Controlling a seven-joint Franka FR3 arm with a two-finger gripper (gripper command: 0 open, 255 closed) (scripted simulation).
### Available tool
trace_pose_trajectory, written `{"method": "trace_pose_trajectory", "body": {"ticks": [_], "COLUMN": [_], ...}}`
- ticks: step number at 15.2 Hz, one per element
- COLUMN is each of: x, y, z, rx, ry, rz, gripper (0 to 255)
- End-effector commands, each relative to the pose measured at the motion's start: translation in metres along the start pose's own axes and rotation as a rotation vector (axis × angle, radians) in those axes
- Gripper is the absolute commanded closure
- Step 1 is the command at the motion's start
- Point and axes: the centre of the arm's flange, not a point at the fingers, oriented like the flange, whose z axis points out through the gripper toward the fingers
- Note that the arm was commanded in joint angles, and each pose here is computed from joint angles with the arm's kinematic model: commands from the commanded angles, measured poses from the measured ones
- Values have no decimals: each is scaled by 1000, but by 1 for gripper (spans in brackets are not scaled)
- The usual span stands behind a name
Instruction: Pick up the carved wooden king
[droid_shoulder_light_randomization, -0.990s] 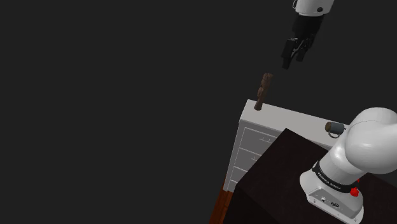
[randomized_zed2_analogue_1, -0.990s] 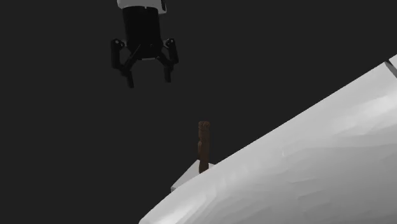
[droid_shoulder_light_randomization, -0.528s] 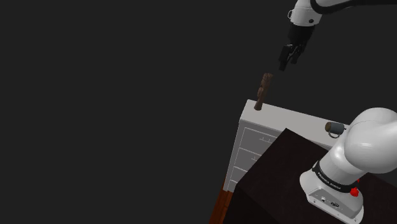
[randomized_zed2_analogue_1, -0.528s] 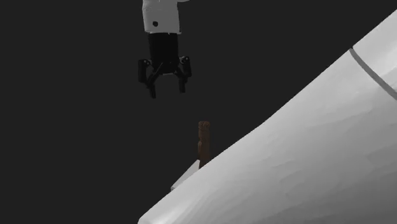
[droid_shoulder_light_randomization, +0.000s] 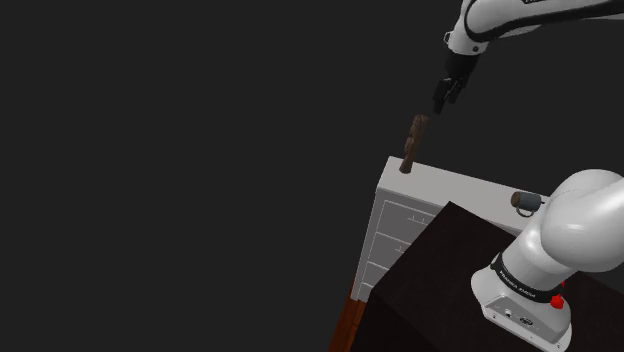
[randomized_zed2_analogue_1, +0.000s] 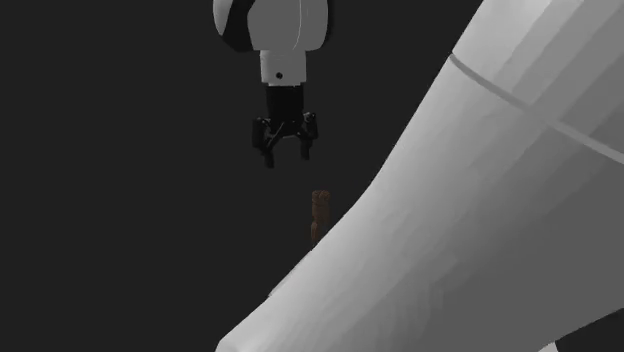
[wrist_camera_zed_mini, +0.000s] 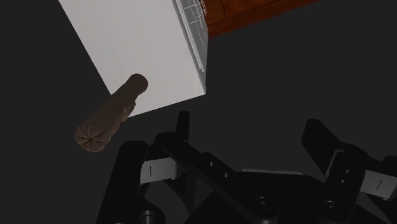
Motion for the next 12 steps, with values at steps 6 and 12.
{"method": "trace_pose_trajectory", "body": {"ticks": [6,12], "x": [42,81], "y": [67,123], "z": [49,90], "rx": [8,15], "ry": [18,32], "rz": [-43,-78], "gripper": [0,0]}}
